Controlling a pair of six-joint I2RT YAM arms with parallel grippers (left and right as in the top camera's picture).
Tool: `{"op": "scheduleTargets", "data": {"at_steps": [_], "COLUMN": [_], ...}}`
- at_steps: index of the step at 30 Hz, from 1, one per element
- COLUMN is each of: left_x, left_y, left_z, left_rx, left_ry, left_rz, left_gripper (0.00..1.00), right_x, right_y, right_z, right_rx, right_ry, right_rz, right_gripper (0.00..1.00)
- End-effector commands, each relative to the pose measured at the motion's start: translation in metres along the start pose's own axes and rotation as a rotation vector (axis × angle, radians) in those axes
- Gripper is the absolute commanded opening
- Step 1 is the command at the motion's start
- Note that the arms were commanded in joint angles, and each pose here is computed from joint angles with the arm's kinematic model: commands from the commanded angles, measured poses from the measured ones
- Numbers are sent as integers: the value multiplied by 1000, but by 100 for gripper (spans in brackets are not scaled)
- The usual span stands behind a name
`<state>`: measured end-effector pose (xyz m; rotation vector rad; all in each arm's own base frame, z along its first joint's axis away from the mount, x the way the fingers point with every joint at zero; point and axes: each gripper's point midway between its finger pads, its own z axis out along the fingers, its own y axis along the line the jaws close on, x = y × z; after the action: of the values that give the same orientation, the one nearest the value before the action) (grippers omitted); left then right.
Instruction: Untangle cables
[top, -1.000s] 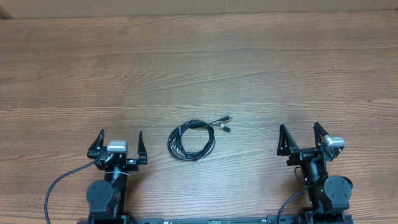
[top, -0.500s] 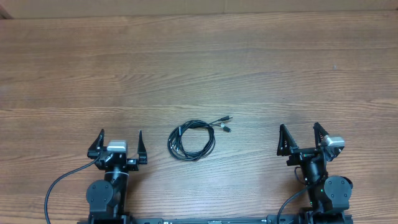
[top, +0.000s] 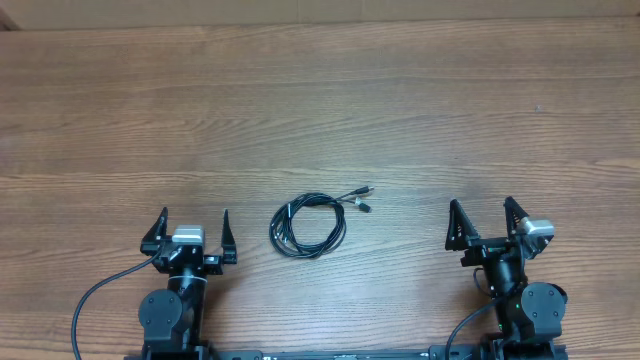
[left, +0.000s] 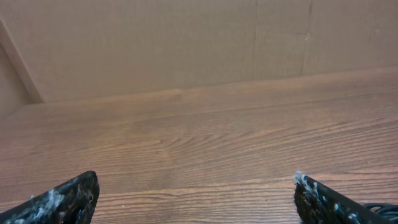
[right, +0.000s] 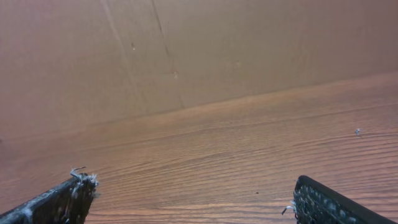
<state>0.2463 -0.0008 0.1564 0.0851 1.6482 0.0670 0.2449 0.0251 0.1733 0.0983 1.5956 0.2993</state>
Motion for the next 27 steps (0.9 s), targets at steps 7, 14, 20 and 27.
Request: {"op": "scheduleTargets", "data": {"at_steps": [7, 14, 20, 27], "left_x": [-4, -5, -7, -17], "left_y": [-17, -22, -27, -26], "left_z": [-1, -2, -3, -5], "left_rx": [98, 129, 162, 161], "left_ry": [-22, -20, -24, -42], "left_rz": [-38, -99, -98, -96], "left_gripper": [99, 100, 100, 99], "right_x": [4, 4, 3, -4], "right_y": [7, 7, 7, 9], "right_z": [0, 0, 0, -2], "right_rx": [-39, -39, -39, -39], "right_ry": [7, 7, 7, 7], "right_rz": [34, 34, 34, 32], "right_gripper": [100, 100, 100, 100]}}
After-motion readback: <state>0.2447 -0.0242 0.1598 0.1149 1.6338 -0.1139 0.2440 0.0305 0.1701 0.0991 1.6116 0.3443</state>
